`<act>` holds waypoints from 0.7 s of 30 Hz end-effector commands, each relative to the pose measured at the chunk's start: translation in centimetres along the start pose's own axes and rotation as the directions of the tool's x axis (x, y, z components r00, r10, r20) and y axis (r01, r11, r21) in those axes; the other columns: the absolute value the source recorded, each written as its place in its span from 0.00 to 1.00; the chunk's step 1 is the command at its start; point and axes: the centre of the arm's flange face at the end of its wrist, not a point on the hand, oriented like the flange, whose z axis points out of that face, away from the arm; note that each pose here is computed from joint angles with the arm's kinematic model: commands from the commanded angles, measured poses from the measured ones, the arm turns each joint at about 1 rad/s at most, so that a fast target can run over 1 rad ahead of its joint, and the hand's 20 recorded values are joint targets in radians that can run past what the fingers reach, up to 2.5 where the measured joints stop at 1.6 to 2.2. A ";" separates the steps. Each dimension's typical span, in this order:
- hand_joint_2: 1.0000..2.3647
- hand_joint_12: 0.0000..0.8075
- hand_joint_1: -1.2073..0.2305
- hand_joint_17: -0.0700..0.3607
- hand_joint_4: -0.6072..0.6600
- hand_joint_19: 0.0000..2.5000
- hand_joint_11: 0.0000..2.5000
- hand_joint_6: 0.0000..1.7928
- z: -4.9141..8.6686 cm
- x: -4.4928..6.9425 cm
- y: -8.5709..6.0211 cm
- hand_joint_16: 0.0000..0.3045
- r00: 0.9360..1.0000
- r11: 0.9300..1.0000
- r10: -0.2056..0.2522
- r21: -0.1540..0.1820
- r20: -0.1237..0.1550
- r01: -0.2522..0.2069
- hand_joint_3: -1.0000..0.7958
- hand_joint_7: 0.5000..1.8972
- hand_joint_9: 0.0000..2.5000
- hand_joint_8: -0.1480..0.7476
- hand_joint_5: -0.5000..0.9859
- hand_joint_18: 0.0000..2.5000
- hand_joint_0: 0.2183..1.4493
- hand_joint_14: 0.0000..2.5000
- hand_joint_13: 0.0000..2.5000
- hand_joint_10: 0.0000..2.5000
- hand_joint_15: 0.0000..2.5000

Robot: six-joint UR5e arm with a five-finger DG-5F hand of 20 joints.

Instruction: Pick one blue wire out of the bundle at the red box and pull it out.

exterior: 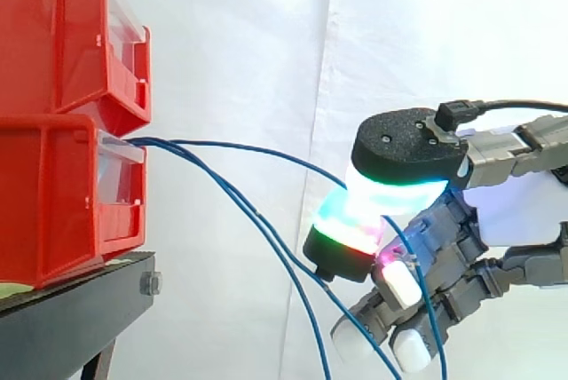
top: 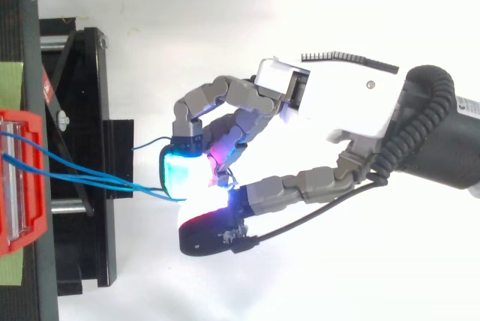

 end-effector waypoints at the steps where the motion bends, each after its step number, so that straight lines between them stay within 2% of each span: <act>1: 0.00 0.64 0.28 0.52 0.53 0.16 0.26 0.52 0.0 0.0 0.0 0.23 1.000 1.000 0.000 0.000 0.000 0.000 0.56 0.52 0.45 0.64 0.28 0.32 0.31 0.00 0.30 0.00 0.14; 21: 0.00 0.64 0.27 0.52 0.52 0.17 0.26 0.52 0.0 0.0 0.0 0.23 1.000 1.000 0.000 0.000 0.000 0.000 0.55 0.52 0.45 0.64 0.28 0.32 0.31 0.00 0.30 0.01 0.14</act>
